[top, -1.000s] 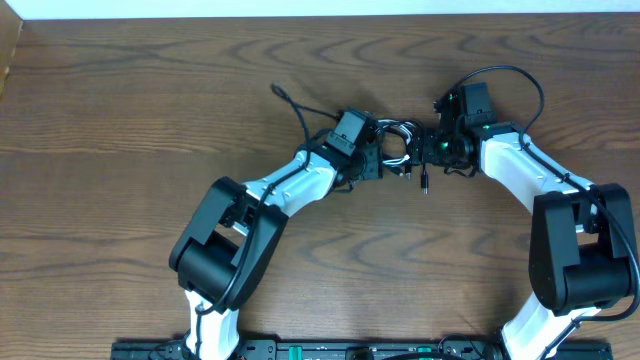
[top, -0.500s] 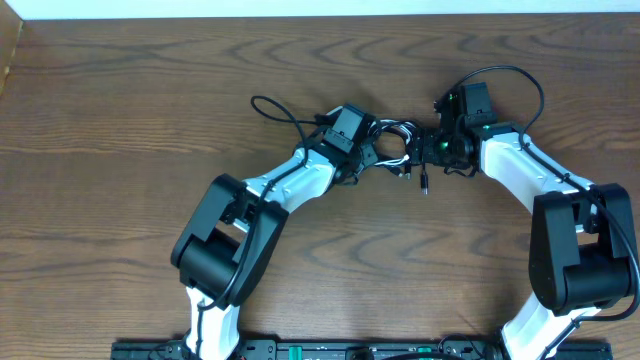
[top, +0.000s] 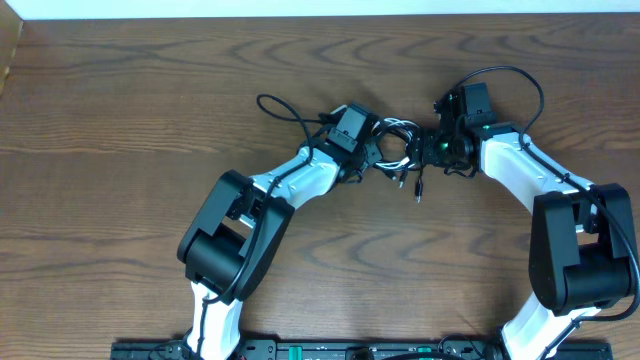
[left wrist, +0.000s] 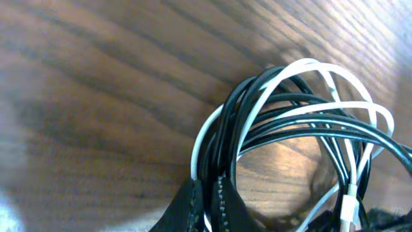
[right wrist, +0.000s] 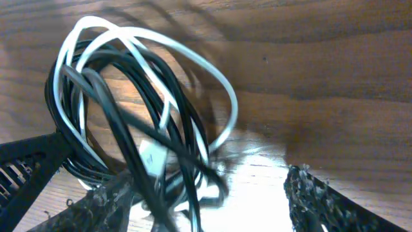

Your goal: Untangle cables

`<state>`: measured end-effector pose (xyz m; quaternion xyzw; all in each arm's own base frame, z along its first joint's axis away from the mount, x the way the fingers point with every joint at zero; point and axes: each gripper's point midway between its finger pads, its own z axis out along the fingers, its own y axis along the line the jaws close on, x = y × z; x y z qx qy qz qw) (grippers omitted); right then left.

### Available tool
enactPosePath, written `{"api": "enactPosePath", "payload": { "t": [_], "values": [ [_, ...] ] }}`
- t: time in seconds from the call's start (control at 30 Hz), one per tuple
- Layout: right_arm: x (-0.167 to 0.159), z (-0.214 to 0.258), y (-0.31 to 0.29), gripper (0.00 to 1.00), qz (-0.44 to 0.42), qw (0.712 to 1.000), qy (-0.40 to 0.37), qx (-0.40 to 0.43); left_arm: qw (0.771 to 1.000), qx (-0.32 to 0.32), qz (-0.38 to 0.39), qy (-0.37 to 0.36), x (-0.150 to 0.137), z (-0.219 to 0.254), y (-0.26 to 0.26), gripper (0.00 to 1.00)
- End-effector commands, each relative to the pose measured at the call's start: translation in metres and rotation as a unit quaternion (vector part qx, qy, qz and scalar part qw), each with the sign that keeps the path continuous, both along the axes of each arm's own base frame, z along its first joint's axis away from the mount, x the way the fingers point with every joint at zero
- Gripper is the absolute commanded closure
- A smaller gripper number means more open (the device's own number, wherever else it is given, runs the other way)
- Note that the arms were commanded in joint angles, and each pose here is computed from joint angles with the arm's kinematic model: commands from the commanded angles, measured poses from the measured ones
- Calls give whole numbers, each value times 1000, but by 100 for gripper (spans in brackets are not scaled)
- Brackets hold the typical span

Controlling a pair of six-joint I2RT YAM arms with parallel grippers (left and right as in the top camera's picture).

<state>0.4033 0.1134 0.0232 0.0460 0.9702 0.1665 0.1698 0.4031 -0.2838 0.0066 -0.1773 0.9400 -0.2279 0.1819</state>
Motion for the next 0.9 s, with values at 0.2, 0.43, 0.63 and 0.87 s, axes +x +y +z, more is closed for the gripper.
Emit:
{"api": "enactPosePath", "payload": {
  "t": [0.2, 0.43, 0.63, 0.87],
  "values": [
    [-4, -3, 0, 28, 8, 1000, 8, -6, 984, 22, -136, -108, -3, 74, 2, 93],
    [-3, -3, 5, 27, 13, 1000, 3, -5, 955, -147, -225, -123, -35, 148, -45, 92],
    [0, -1, 7, 27, 15, 1000, -4, -4, 911, -254, -298, -130, -55, 185, -69, 93],
    [8, 7, 19, 27, 25, 999, -23, 32, 894, -329, -281, -119, -43, 213, -56, 93]
  ]
}}
